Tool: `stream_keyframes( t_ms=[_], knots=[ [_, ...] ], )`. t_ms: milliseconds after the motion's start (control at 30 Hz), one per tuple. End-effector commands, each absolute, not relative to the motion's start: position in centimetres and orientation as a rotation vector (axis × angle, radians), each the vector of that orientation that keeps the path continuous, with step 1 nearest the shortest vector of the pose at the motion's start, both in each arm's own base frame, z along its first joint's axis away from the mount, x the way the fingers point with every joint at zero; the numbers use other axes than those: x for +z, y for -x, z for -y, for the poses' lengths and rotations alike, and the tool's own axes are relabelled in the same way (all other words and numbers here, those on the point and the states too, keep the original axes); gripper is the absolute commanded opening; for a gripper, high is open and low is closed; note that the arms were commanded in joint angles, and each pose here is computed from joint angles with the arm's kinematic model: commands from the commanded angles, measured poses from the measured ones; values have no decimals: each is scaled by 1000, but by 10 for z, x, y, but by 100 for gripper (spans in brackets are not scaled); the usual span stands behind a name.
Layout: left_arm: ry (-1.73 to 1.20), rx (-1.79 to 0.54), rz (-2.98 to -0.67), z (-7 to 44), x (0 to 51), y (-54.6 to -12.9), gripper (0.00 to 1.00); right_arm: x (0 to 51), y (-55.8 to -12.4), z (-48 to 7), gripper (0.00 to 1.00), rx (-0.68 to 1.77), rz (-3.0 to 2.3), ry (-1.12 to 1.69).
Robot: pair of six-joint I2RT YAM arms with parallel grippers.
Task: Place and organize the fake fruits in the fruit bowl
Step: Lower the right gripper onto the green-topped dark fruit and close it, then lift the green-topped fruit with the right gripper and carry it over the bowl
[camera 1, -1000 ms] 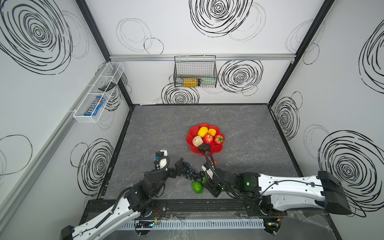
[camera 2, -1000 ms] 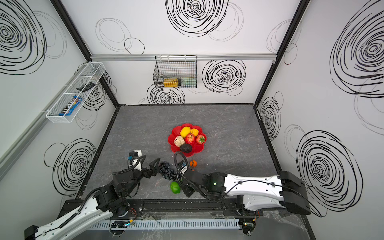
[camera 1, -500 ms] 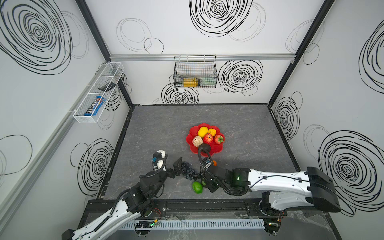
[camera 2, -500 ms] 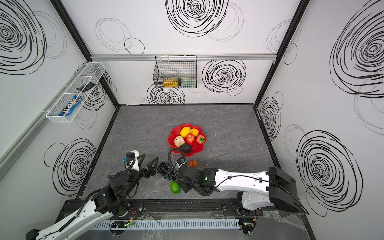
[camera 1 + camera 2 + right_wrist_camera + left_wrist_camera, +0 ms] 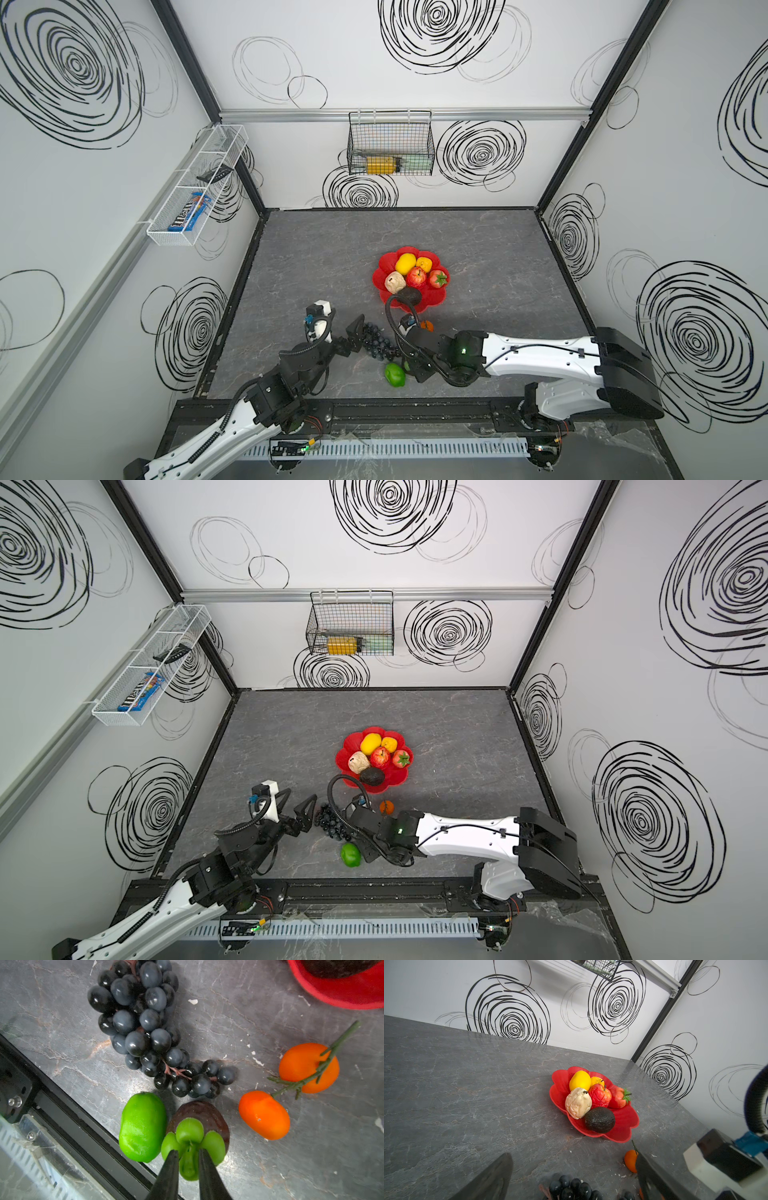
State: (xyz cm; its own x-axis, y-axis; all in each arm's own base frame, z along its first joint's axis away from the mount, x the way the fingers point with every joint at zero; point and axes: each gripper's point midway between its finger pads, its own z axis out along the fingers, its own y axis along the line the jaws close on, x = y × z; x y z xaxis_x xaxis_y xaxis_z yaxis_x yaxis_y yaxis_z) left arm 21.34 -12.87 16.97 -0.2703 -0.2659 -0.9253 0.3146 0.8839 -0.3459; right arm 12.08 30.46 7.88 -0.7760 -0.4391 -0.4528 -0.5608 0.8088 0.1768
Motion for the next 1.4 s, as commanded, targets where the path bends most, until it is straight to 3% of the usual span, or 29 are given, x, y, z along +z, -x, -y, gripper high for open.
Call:
stream_keyframes(
  t_ms=[0,300,700,1033,1367],
  knots=[
    [-30,-569,-1723,129,177,-215,96,80,-122,-300,22,395,-2612,734],
    [-35,-571,-1723,130,176,-216,96,86,-121,-306,13,406,-2598,751],
    [-29,-576,-1718,129,177,-215,96,129,-129,-306,10,463,-2528,740],
    [-26,-581,-1720,128,178,-214,96,203,-194,-282,8,470,-2324,628],
    [-18,-578,-1714,124,180,-213,96,207,-271,-262,8,399,-2308,538]
  ],
)
